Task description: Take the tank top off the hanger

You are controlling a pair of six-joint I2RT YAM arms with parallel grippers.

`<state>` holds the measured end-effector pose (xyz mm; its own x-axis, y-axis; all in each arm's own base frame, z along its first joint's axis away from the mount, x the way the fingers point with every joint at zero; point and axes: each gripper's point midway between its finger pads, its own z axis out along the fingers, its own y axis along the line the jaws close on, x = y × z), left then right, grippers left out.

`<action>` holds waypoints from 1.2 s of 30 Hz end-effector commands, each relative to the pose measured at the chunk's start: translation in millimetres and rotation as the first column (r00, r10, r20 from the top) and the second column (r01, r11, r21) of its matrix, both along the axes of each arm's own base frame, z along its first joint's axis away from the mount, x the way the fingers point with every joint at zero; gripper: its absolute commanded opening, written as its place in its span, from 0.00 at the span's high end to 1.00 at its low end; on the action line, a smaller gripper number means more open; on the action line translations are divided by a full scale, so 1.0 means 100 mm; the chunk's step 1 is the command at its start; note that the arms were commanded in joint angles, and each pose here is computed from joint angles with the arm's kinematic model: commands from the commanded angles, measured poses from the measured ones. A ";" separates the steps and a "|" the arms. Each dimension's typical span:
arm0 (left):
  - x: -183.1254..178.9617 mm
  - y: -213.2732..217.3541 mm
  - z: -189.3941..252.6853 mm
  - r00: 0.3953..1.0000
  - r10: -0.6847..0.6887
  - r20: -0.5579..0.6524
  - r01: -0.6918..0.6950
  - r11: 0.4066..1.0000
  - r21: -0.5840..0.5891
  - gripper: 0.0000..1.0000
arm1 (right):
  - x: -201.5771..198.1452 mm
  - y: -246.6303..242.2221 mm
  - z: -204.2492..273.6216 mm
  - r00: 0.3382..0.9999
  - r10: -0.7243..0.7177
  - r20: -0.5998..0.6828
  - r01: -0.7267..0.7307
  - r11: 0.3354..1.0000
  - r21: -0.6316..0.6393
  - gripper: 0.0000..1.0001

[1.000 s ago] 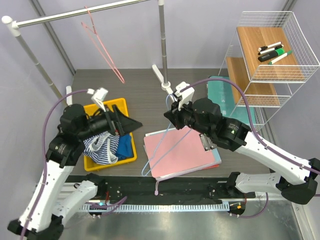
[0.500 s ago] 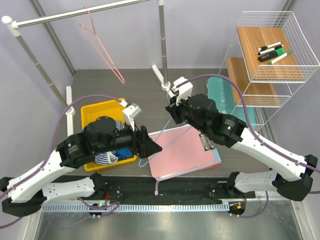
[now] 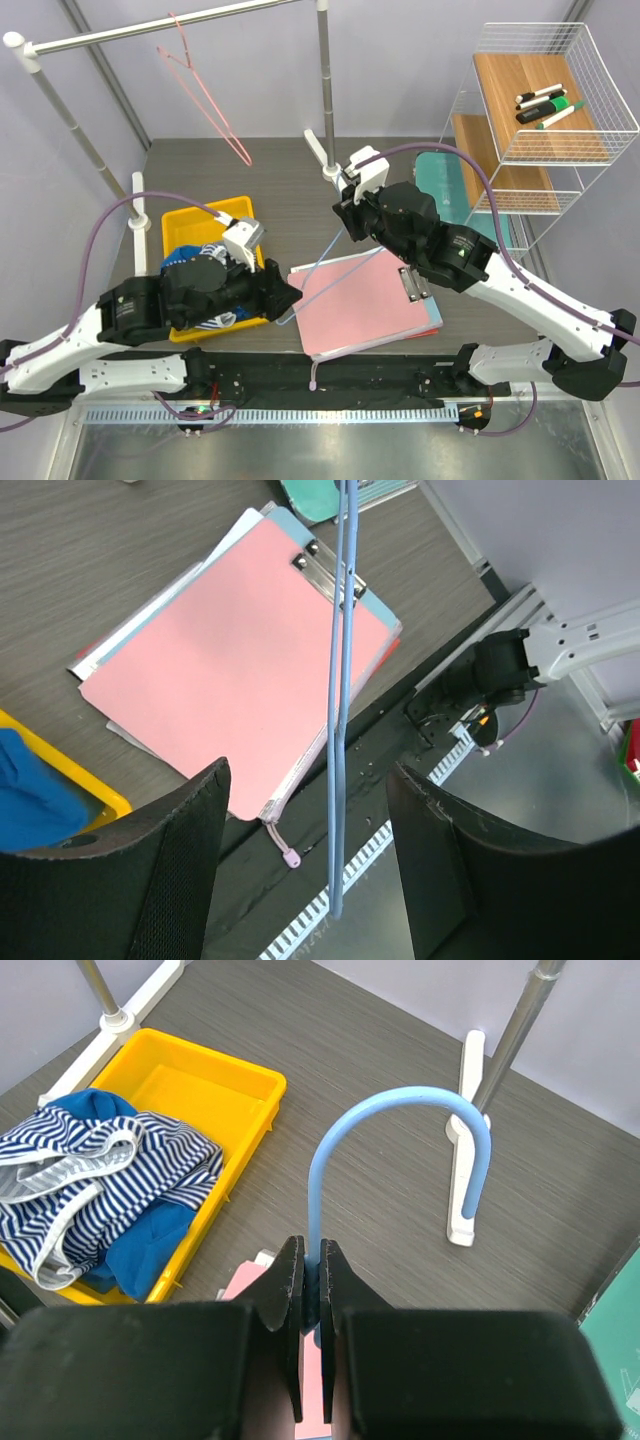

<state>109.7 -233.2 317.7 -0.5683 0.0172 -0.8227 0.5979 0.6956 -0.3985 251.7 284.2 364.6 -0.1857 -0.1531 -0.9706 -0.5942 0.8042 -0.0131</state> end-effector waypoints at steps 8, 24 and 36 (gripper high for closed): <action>-0.17 -0.19 -0.08 0.993 -0.103 -0.055 0.102 0.994 -0.025 0.41 | 0.09 -0.07 0.39 0.996 -0.054 0.072 0.051 0.998 0.046 0.99; 0.27 0.26 0.09 0.971 0.238 0.010 -0.239 0.970 0.054 1.00 | 0.11 -0.14 0.39 0.992 -0.114 0.058 0.108 0.990 0.090 0.50; 0.58 0.55 0.63 0.884 0.458 0.099 -0.455 0.889 -0.048 1.00 | 0.13 -0.58 0.43 0.953 -0.299 0.052 0.288 0.945 0.153 0.08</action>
